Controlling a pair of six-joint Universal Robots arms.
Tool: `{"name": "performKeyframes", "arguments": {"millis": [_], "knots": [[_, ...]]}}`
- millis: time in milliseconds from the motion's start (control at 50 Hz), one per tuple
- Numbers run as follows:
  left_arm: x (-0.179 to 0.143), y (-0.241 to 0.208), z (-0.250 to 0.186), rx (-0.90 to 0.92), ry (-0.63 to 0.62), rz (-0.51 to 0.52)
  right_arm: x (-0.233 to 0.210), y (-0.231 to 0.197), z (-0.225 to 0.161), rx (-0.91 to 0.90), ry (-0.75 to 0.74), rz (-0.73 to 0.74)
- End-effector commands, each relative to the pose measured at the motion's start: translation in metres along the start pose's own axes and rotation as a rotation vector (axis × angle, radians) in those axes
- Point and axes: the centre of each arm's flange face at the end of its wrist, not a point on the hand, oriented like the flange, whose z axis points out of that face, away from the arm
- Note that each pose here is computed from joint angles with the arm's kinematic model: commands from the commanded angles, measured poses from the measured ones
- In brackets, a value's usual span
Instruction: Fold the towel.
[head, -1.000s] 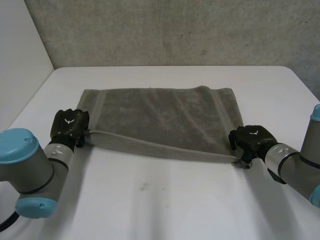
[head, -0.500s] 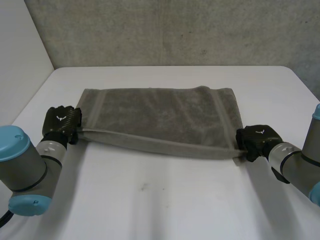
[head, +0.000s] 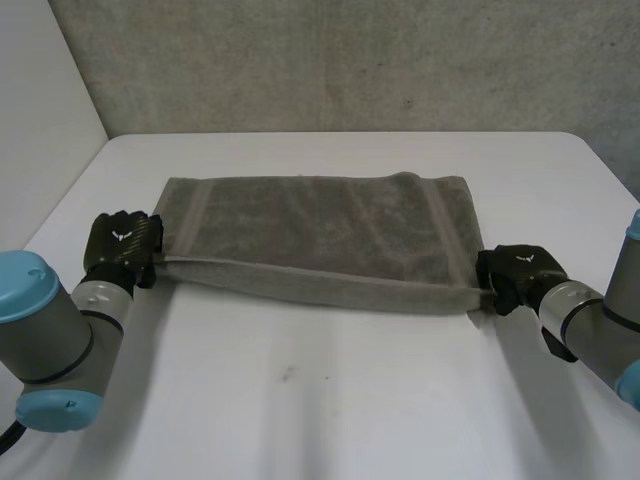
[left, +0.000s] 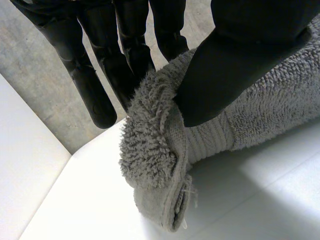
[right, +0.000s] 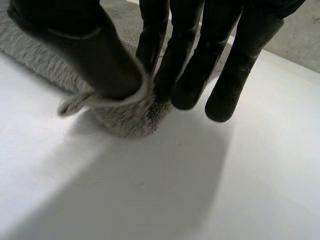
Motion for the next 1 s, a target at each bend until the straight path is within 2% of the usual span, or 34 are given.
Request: {"name": "performKeyframes", "arguments": {"millis": [20,120,140,180,220,280,300,320,400,480,620,700,760,840,880,1000], "knots": [[0.000,-0.001,-0.001,0.000,-0.001,-0.002,0.005,-0.005,-0.001,0.008,0.010,0.042],[-0.005,-0.014,-0.005,0.030,-0.012,0.000,0.013,-0.034,-0.014,0.099,0.043,0.006],[-0.005,-0.014,-0.006,0.030,-0.012,0.000,0.015,-0.050,-0.024,0.151,0.053,-0.016],[-0.011,-0.035,-0.013,0.076,-0.028,0.001,0.017,-0.068,-0.034,0.204,0.068,-0.049],[-0.014,-0.047,-0.018,0.103,-0.034,0.005,0.024,-0.102,-0.059,0.303,0.110,-0.144],[-0.025,-0.083,-0.032,0.192,-0.058,0.000,0.029,-0.123,-0.076,0.359,0.144,-0.200],[-0.025,-0.084,-0.032,0.192,-0.058,0.000,0.033,-0.141,-0.093,0.404,0.176,-0.246],[-0.031,-0.104,-0.041,0.243,-0.073,0.001,0.036,-0.156,-0.109,0.428,0.196,-0.291],[-0.045,-0.150,-0.068,0.339,-0.098,0.005,0.035,-0.182,-0.139,0.454,0.208,-0.375],[-0.048,-0.165,-0.080,0.340,-0.088,0.007,0.031,-0.197,-0.159,0.384,0.187,-0.476],[-0.038,-0.148,-0.087,0.192,0.014,0.011,0.028,-0.171,-0.140,0.155,0.093,-0.610],[-0.026,-0.113,-0.075,0.052,0.083,0.006,0.028,-0.142,-0.112,0.011,0.006,-0.676],[-0.019,-0.092,-0.063,-0.024,0.111,0.002,0.031,-0.128,-0.096,-0.044,-0.014,-0.664],[-0.014,-0.074,-0.047,-0.078,0.127,0.018,0.035,-0.118,-0.078,-0.080,-0.019,-0.656],[-0.011,-0.064,-0.027,-0.099,0.135,0.059,0.038,-0.117,-0.067,-0.074,-0.006,-0.662],[-0.011,-0.064,0.010,-0.067,0.132,0.136,0.046,-0.131,-0.024,0.058,0.095,-0.719]]}}
